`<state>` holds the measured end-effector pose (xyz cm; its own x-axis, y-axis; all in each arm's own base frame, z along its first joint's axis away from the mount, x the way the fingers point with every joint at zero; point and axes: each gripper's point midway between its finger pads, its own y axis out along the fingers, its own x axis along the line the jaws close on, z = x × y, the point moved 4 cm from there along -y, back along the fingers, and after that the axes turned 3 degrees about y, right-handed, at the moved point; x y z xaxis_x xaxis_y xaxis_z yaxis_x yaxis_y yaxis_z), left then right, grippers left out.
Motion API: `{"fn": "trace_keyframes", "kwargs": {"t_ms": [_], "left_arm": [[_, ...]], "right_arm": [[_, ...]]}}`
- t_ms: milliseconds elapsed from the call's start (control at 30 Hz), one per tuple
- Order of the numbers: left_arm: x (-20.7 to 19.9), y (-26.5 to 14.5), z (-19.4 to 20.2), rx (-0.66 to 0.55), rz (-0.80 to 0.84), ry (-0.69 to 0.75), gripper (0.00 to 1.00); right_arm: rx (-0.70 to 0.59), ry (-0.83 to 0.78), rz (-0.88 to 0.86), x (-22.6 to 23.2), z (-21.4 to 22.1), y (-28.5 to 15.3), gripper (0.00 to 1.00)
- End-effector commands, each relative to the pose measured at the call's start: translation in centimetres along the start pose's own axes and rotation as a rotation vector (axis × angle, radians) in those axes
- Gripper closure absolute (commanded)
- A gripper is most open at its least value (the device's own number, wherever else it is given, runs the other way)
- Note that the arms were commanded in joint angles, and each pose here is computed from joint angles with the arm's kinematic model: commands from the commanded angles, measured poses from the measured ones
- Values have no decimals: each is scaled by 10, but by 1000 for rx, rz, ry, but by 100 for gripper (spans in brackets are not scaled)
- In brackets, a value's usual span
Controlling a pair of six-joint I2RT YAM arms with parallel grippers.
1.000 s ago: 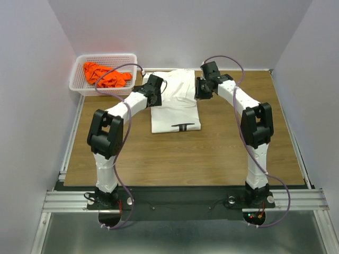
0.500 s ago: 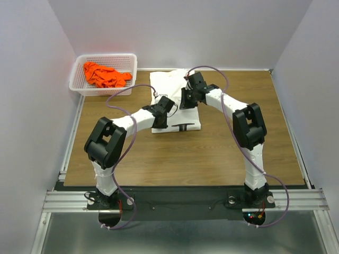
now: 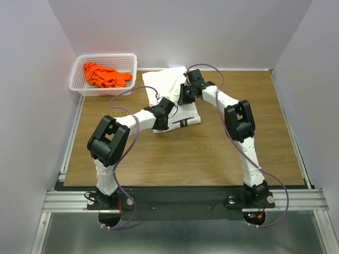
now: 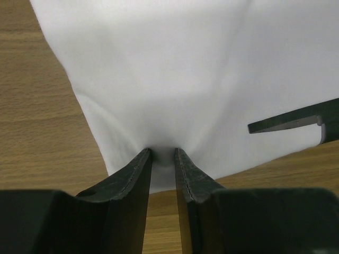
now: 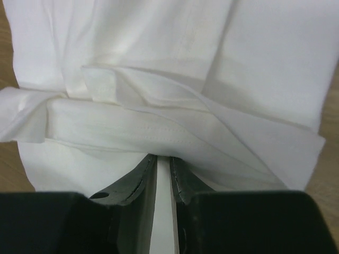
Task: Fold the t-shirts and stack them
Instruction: Fold the tshirt
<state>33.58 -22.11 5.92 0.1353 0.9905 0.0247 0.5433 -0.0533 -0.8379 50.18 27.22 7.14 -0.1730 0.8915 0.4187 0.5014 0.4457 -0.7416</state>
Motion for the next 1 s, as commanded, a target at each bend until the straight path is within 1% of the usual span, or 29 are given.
{"fn": "trace_keyframes", "kwargs": {"t_ms": [0, 67, 100, 133, 233, 267, 333, 367, 400, 467, 500, 533, 667, 700, 733, 767, 800, 833, 900, 933, 967], "left_arm": [[11, 12, 50, 178, -28, 68, 65], [12, 12, 52, 185, -27, 75, 65], [13, 12, 52, 186, -28, 76, 65], [13, 11, 52, 186, -28, 76, 65], [13, 9, 52, 183, -20, 85, 65], [12, 8, 51, 181, -18, 84, 65], [11, 8, 49, 175, -14, 85, 65], [10, 7, 49, 177, -9, 86, 65], [10, 7, 49, 176, -8, 84, 65], [8, 6, 47, 172, -1, 79, 65], [7, 4, 45, 166, 5, 75, 64], [8, 4, 45, 168, 5, 72, 64], [5, 0, 44, 165, 16, 73, 64], [6, -1, 45, 168, 16, 72, 64], [5, -1, 46, 172, 18, 75, 64], [4, -3, 47, 175, 23, 78, 64], [4, -5, 50, 180, 25, 75, 64], [3, -6, 52, 186, 28, 76, 64], [2, -8, 59, 205, 40, 74, 64], [1, -9, 62, 213, 44, 75, 64], [1, -10, 65, 223, 47, 76, 64]], "right_arm": [[-161, 15, 28, -27, -59, 0, 78], [-188, 32, 29, -33, -71, 1, 77], [-229, 33, 19, -32, -87, -4, 76], [-238, 40, 24, -38, -91, -1, 74], [-301, 35, 16, -34, -113, -9, 70], [-310, 33, 12, -32, -116, -12, 66], [-294, 37, -8, -28, -112, -18, 64], [-306, 33, -28, -21, -117, -32, 63], [-291, 35, -41, -17, -113, -37, 63], [-211, 50, -69, -16, -86, -37, 63], [-221, 37, -94, -2, -88, -56, 64], [-203, 37, -102, 0, -80, -60, 64], [-98, 38, -134, 15, -32, -81, 65], [-39, 58, -118, 8, -7, -77, 65], [-42, 55, -135, 17, -4, -91, 65], [-32, 69, -127, 16, 3, -93, 65], [13, 82, -102, 8, 26, -92, 65], [5, 79, -108, 10, 29, -99, 65], [45, 93, -106, 6, 48, -100, 65], [85, 106, -92, -3, 66, -98, 65], [87, 110, -81, -5, 72, -101, 66]]}}
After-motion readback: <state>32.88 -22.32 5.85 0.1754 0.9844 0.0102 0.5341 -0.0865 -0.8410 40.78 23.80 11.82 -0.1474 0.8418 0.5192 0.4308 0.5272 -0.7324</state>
